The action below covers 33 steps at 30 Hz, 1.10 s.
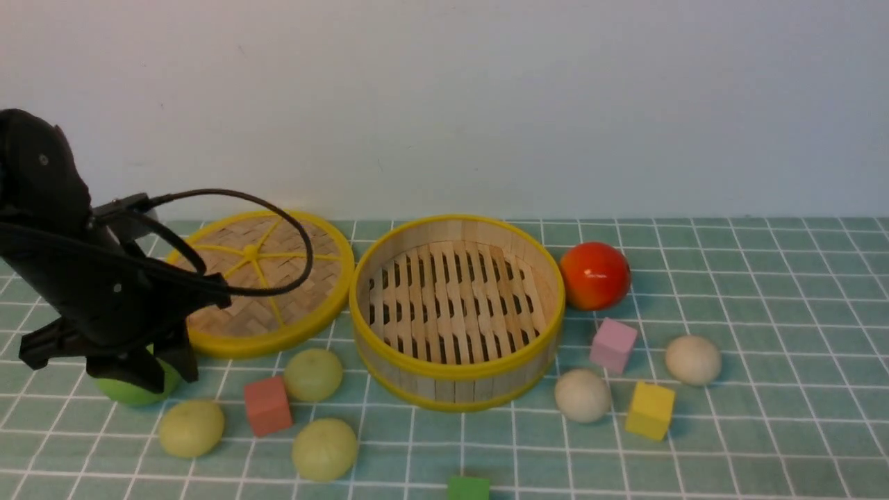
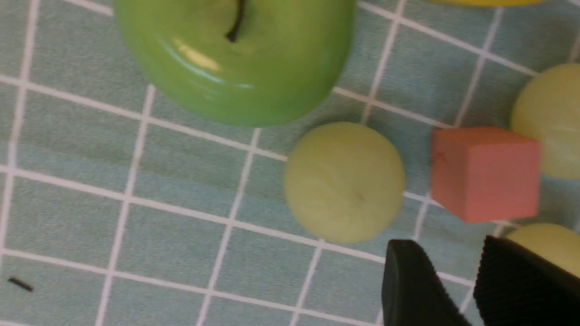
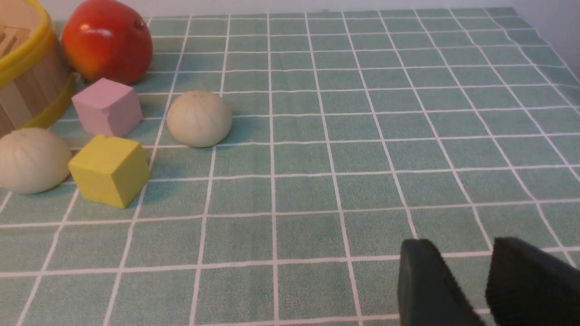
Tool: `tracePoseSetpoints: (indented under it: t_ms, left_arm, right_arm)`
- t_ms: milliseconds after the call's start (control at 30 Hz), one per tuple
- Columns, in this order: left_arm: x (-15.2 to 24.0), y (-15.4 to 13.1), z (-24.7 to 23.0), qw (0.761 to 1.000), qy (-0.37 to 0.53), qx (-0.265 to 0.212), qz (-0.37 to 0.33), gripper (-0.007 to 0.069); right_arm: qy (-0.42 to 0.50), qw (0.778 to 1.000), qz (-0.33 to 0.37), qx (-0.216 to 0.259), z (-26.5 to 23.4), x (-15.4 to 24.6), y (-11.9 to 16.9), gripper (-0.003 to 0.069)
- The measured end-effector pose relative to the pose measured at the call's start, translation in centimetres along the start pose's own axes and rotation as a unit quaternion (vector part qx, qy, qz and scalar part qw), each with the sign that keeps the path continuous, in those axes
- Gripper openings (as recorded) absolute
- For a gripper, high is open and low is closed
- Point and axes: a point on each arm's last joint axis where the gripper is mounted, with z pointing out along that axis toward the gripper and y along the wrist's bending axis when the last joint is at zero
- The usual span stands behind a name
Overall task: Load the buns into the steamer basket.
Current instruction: Use the left arm to grab a steamed stuffed bun
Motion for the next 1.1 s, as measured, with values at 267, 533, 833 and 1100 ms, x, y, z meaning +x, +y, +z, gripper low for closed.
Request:
tracePoseSetpoints:
  t_ms: [267, 533, 833, 1100]
  left_arm:
    - [-0.4, 0.3, 1.3, 1.0, 0.006, -0.021, -0.013, 0.0238]
    - [-0.7, 0.1, 3.1, 0.999, 0.019, -0.018, -0.023, 0.0238]
    - [-1.0, 0.2, 5.7, 0.998, 0.04, -0.024, -0.031, 0.0238]
    - [-1.0, 0.3, 6.3, 0.998, 0.048, -0.027, -0.025, 0.0206]
  right_arm:
    - [0.0, 1.0, 0.0, 0.0, 0.0, 0.0, 0.0, 0.0238]
    - [0.0, 1.0, 0.0, 0.0, 0.0, 0.0, 0.0, 0.0238]
    - [0.0, 1.0, 0.0, 0.0, 0.0, 0.0, 0.0, 0.0238]
    - [0.0, 1.0, 0.0, 0.0, 0.0, 0.0, 0.0, 0.0238]
